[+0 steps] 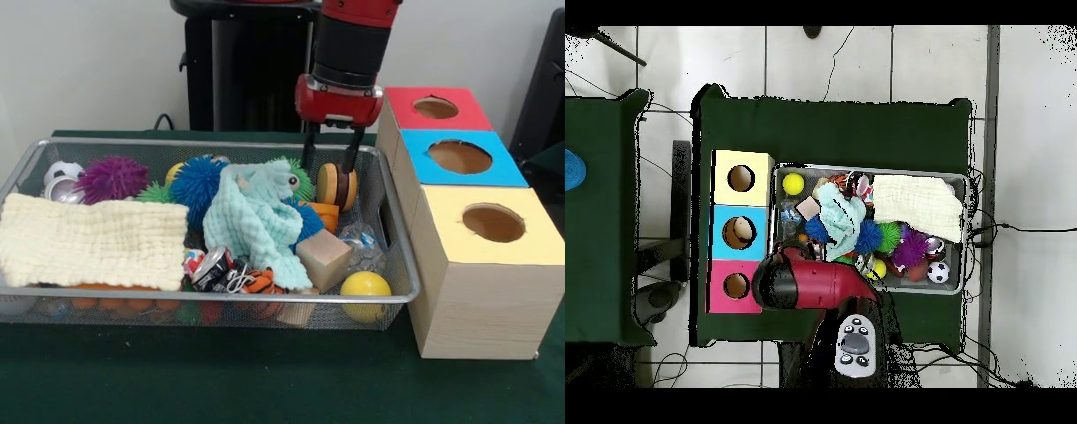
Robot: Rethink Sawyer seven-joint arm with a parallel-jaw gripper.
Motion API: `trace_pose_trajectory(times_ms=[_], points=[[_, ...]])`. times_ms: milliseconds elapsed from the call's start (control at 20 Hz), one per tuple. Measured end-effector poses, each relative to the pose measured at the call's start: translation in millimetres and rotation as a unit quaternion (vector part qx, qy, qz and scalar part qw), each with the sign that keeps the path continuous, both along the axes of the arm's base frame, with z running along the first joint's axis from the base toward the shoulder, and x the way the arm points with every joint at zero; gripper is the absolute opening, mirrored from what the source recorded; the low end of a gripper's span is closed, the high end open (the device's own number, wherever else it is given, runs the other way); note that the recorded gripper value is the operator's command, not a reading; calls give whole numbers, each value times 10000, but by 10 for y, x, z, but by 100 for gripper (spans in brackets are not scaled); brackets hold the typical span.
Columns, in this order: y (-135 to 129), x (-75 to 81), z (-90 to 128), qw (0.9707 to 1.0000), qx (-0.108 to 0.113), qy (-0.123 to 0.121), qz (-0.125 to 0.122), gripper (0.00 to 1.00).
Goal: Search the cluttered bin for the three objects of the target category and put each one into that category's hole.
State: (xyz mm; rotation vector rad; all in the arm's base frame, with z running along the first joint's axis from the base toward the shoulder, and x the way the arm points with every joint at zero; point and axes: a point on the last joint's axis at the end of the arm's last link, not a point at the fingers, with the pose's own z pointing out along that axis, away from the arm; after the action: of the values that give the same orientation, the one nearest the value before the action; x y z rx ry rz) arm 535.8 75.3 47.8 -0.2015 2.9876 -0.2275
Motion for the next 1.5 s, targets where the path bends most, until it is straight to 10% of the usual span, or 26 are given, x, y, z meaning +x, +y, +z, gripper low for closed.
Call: trace_pose_trajectory(times_ms=[1500], points=[[-43, -152, -544, 9988, -80, 43, -476, 100]])
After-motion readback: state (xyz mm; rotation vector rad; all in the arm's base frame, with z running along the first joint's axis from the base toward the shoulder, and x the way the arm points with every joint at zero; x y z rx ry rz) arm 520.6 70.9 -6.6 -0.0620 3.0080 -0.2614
